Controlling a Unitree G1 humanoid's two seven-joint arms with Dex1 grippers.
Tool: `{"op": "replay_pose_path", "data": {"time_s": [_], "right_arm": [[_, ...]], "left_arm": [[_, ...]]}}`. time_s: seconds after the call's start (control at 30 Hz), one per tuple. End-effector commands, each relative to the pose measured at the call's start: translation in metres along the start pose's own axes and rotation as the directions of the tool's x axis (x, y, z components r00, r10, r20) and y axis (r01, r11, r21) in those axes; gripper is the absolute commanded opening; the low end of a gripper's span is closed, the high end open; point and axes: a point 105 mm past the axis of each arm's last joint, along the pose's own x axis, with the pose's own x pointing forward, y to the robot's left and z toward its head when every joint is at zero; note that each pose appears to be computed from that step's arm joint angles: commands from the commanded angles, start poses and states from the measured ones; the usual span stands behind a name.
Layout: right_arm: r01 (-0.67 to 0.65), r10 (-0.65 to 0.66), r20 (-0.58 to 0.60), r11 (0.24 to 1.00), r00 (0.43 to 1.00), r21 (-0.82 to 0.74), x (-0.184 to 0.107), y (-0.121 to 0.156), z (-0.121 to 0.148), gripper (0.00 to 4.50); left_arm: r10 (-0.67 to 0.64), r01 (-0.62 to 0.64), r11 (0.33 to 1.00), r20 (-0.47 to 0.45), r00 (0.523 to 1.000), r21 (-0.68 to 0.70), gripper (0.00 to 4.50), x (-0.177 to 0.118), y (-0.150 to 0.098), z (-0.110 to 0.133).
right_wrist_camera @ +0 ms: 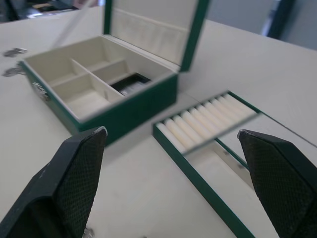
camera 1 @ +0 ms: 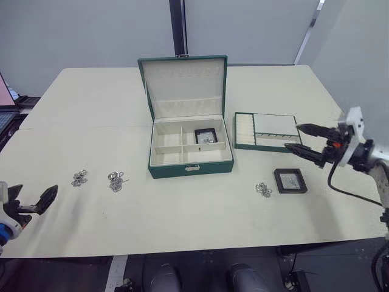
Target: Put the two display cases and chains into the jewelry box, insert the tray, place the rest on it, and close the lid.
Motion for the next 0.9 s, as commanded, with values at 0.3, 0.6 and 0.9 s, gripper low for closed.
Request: {"op": "replay_pose_path", "data": {"time_s": [0.3, 0.6, 0.9], "right_arm": [[-0.35, 0.361, 0.076, 0.928, 0.929, -0.126, 0.072, 0.064, 0.054, 4.5], [-0.338, 0.349, 0.104, 0.934, 0.931, -0.111, 0.081, 0.069, 0.057, 4.5], [-0.329, 0.34, 0.108, 0.938, 0.934, -0.107, 0.08, 0.071, 0.06, 4.5]], "left_arm": [[0.058, -0.058, 0.997, 0.0, 0.998, -0.06, 4.48, 0.036, -0.033, -0.027], [0.035, -0.039, 0.998, -0.069, 0.997, -0.056, 4.48, 0.055, -0.044, -0.041], [0.024, -0.033, 0.997, -0.131, 0.991, -0.065, 4.48, 0.078, -0.042, -0.044]]}}
